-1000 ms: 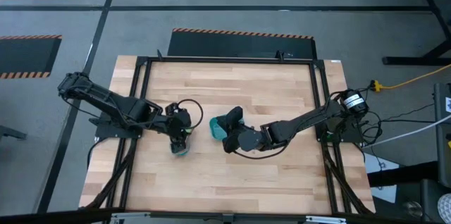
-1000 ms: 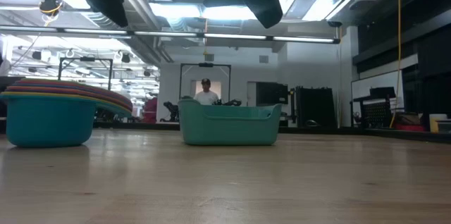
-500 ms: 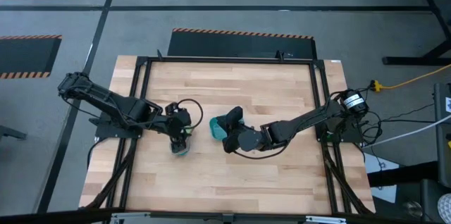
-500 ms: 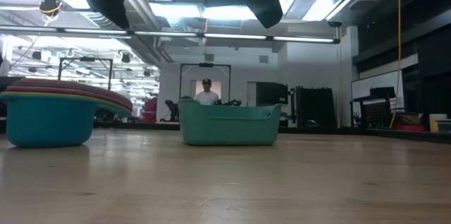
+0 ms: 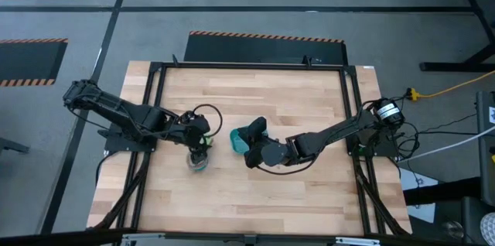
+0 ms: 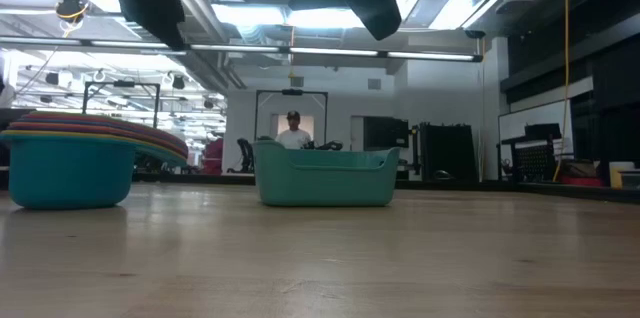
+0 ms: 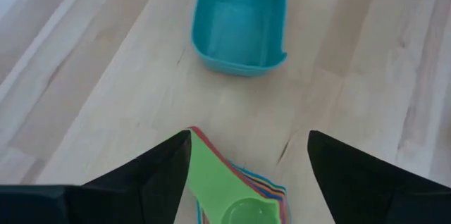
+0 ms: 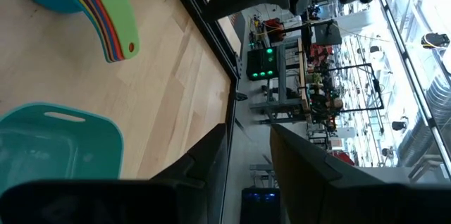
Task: Nest measuring cups in basket
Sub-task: Put the stacked measuring cups into the green bin
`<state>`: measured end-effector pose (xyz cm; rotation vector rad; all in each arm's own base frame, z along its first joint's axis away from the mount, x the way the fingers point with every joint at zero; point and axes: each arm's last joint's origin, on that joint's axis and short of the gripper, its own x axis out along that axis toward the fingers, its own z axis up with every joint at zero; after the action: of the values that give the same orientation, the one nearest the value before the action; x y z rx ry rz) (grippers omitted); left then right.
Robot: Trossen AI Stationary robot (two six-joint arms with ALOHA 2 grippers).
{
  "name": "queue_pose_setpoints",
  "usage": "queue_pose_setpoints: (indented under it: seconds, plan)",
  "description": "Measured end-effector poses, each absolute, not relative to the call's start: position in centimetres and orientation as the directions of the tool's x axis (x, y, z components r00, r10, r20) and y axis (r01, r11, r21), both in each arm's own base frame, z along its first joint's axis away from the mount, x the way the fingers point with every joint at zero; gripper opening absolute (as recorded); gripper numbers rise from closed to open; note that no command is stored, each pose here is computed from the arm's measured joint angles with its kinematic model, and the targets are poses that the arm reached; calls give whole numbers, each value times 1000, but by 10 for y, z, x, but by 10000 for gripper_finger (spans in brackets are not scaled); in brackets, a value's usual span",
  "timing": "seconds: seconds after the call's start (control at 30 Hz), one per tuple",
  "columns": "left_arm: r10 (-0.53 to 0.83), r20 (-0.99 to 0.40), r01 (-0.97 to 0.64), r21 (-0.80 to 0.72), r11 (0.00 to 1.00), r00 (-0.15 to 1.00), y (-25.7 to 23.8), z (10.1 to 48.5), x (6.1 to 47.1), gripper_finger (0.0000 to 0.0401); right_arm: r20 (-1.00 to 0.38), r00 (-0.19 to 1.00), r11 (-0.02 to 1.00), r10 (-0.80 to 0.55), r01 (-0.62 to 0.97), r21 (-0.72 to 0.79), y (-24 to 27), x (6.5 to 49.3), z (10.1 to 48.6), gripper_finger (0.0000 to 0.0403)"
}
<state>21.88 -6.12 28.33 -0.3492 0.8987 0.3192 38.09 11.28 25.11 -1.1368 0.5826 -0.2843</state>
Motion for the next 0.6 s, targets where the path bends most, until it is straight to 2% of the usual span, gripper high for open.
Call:
queue_pose_setpoints:
  seconds: [0.23, 0.37, 0.47, 0.6]
  plan:
    - [143, -804, -394, -120, 911, 577, -51, 285, 219, 277, -289, 815, 416, -502, -65, -907, 113, 381, 251, 115]
    - [144, -776, -383, -133, 914, 614, -44, 299, 211, 276, -251, 766, 384, -592, -7, -923, 110, 379, 252, 115]
    - [118, -758, -408, -207, 889, 641, -32, 321, 199, 276, -235, 739, 366, -631, 17, -930, 109, 378, 254, 115]
    - [77, -757, -445, -295, 846, 649, -11, 345, 172, 276, -279, 750, 442, -600, 20, -897, 107, 369, 261, 115]
